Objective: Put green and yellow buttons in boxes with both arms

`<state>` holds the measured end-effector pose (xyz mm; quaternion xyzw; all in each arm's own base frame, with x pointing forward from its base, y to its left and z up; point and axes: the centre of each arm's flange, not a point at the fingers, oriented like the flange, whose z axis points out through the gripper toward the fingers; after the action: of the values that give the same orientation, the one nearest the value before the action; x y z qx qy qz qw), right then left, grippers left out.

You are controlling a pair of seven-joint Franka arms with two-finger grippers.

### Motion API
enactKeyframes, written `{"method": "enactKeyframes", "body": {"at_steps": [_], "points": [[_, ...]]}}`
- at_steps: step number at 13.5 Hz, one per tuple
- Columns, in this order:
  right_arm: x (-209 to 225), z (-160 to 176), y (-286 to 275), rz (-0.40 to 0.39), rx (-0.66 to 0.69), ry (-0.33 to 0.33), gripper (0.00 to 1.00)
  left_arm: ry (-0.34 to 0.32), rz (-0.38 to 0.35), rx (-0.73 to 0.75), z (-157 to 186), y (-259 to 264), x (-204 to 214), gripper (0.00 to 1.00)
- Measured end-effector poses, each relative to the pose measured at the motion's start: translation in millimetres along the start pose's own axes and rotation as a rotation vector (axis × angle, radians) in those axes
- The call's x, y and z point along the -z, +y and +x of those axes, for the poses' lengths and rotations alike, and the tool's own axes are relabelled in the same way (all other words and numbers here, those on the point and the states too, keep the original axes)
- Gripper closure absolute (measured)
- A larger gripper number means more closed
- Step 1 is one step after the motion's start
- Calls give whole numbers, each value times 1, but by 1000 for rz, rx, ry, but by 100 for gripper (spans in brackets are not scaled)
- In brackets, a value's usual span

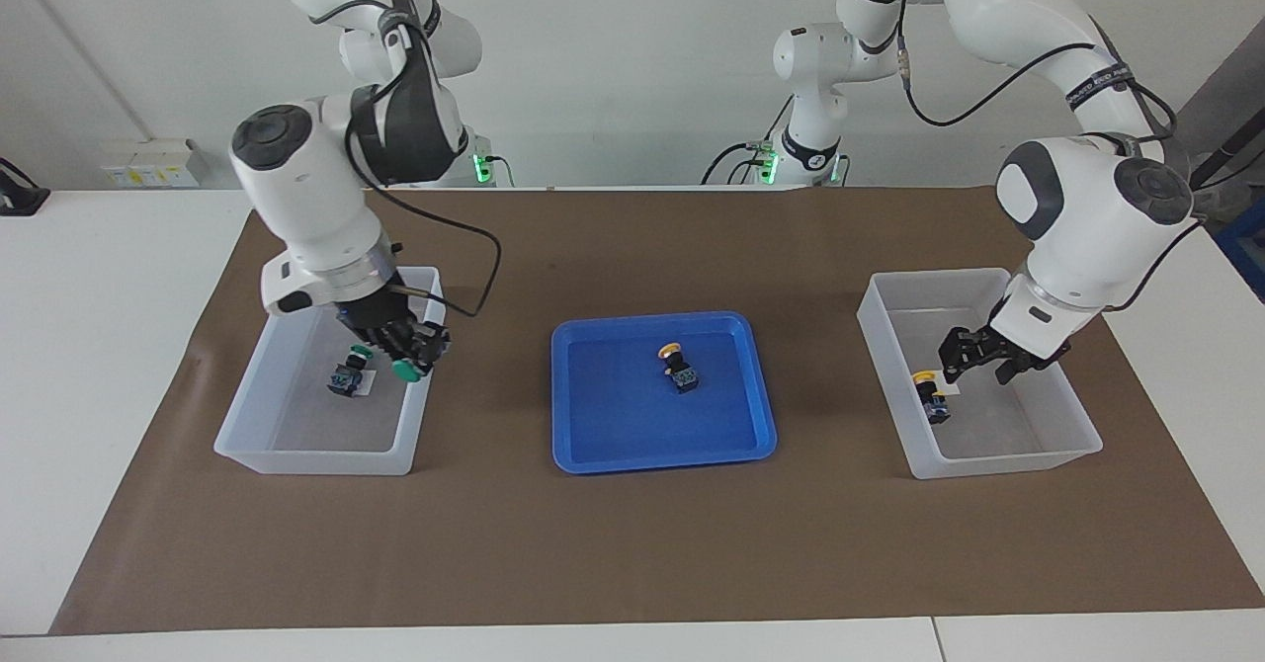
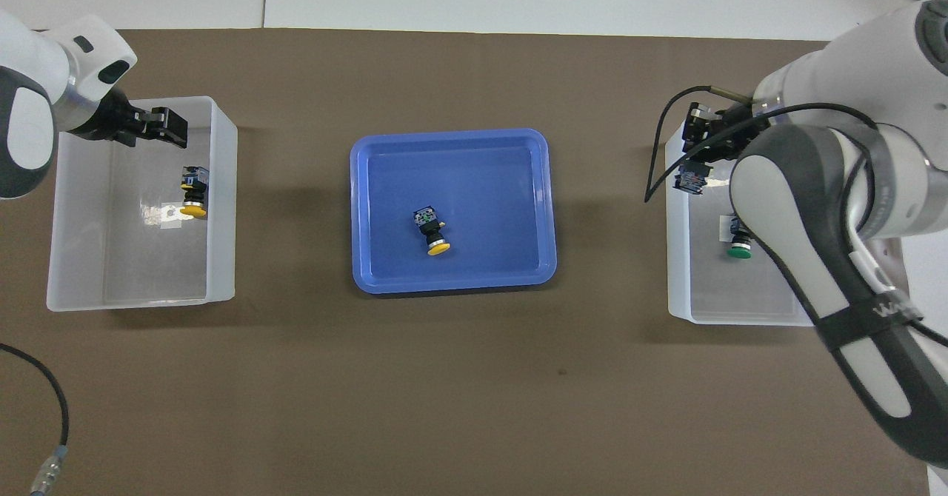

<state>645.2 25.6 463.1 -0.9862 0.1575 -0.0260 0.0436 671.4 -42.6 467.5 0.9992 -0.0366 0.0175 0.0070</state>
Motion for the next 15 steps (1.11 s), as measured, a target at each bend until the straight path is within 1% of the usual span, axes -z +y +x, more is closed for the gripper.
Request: {"method": "enactKeyframes", "body": {"at_steps": [1,3,5,7,10,11,12,15], "points": [[-10,6,35,-7,42,-9,67,-2,-2,25,1,27,4,24],[-39,7,89,-10,107,19,67,-4,-7,79,-3,90,6,25],[-75,-3,120,-16,131,49,67,-7,-12,135,-14,156,4,26],[-99,-13,119,-14,137,60,67,2,-30,193,-25,208,5,27],[-118,-17,101,9,150,81,67,34,-58,279,-36,258,1,27],[-121,-18,95,12,155,77,62,37,-62,296,-40,271,-6,27],[-123,-19,92,12,157,74,52,35,-64,311,-45,283,-18,27],[-122,-18,92,14,150,79,17,26,-66,358,-67,315,-73,27]]}}
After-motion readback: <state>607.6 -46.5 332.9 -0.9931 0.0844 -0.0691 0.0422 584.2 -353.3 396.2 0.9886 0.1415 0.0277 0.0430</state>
